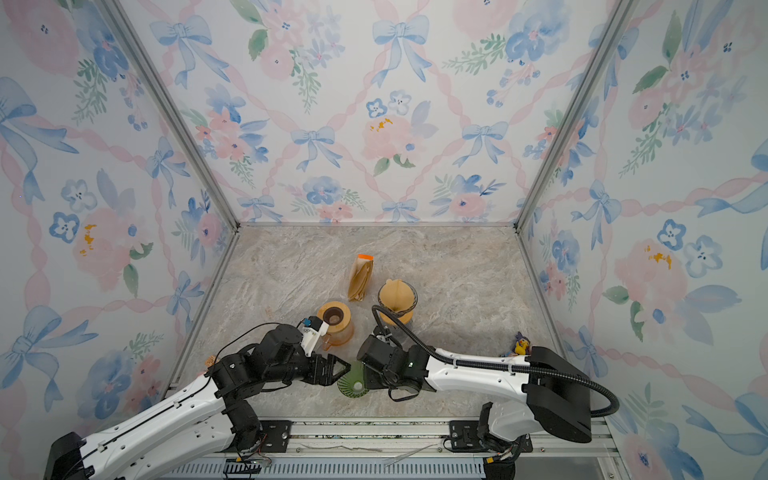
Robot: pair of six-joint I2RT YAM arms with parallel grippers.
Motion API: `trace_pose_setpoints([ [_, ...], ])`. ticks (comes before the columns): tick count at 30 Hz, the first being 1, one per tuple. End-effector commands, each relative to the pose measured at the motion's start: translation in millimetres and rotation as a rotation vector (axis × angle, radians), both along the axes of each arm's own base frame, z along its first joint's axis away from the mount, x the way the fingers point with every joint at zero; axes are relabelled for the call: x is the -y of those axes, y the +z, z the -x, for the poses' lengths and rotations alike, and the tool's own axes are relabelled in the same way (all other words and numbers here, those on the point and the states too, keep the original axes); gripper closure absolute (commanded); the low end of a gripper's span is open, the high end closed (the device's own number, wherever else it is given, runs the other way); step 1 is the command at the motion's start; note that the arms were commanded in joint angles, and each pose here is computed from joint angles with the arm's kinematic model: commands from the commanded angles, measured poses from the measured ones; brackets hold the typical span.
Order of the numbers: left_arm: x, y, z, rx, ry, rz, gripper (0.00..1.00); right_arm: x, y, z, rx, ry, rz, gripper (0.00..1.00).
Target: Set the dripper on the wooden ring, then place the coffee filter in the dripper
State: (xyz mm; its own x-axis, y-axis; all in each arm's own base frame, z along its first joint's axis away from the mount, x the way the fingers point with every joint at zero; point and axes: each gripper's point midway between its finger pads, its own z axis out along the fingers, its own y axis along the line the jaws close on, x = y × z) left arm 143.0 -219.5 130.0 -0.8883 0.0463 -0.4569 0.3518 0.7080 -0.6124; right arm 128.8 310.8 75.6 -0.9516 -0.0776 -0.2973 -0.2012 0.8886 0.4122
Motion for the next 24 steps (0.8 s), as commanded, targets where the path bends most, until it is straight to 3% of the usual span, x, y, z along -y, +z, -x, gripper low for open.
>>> trace_pose_setpoints([
  [1, 0, 11, 0, 0.051, -0.026, 0.007, 0.02, -5, -3, 3, -0.008, 0.005, 0.001, 0.72],
  [11, -3, 20, 2, 0.072, -0.041, -0.006, 0.02, -8, -5, 3, -0.01, 0.008, 0.002, 0.79],
  [24, -25, 78, -5, 0.208, -0.021, -0.068, 0.02, -11, 2, 1, 0.014, 0.014, -0.006, 0.87],
])
